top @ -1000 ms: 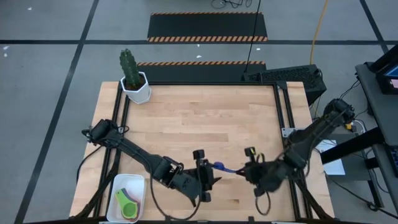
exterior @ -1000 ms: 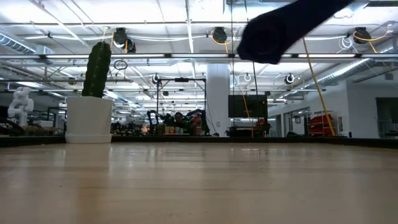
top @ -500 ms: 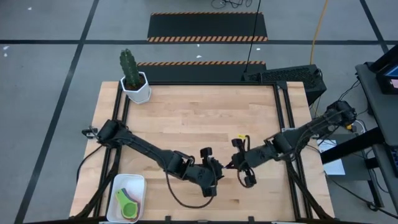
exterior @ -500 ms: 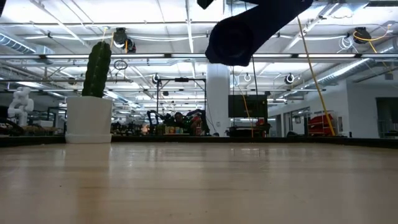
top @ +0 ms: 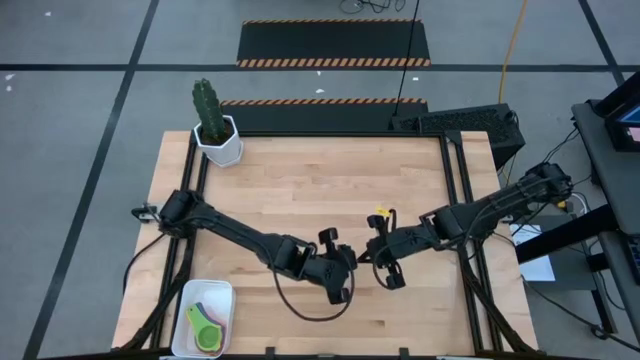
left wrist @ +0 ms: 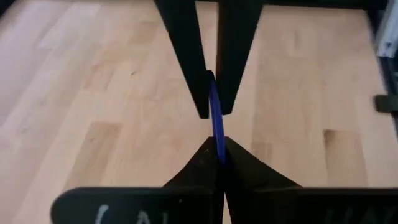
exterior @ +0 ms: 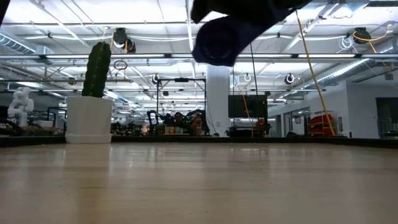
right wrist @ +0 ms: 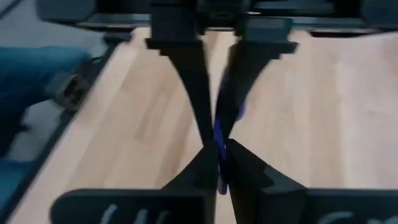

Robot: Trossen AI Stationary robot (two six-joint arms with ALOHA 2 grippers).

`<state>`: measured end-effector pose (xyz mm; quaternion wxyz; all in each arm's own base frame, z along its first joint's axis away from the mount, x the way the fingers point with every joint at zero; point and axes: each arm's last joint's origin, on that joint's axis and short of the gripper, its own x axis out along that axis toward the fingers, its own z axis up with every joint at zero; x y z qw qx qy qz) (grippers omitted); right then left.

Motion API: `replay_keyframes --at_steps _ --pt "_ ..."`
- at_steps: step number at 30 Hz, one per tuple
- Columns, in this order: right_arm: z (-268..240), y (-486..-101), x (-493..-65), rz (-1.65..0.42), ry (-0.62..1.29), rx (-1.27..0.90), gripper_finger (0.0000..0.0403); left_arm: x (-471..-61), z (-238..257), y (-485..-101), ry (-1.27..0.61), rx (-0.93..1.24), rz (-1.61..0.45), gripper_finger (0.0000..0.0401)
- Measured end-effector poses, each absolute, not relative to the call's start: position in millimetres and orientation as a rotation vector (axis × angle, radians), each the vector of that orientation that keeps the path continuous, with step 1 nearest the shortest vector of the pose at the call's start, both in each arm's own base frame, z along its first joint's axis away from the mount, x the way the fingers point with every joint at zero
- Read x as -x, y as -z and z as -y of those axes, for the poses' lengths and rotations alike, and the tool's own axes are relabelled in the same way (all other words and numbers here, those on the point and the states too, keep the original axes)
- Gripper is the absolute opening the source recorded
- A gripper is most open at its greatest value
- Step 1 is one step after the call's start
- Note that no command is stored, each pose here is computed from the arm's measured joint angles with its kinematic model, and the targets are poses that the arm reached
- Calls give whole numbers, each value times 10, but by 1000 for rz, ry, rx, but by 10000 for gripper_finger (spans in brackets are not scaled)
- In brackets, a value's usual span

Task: Nest measuring cups in basket
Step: Stack the dark blue measuring cup on top of the green measuring cup into the white bin

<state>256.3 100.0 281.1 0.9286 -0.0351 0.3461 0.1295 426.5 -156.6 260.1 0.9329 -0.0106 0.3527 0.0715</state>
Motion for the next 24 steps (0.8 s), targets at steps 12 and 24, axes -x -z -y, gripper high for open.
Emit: replay_keyframes --at_steps 12,24 --pt "-999 -2549 -2579 -541 -130 84 133 -3826 1791 -2917 -415 -72 -637 6" --pt "-968 -2250 -2495 -183 -152 -66 185 -3984 1890 -3204 -411 -113 -352 10"
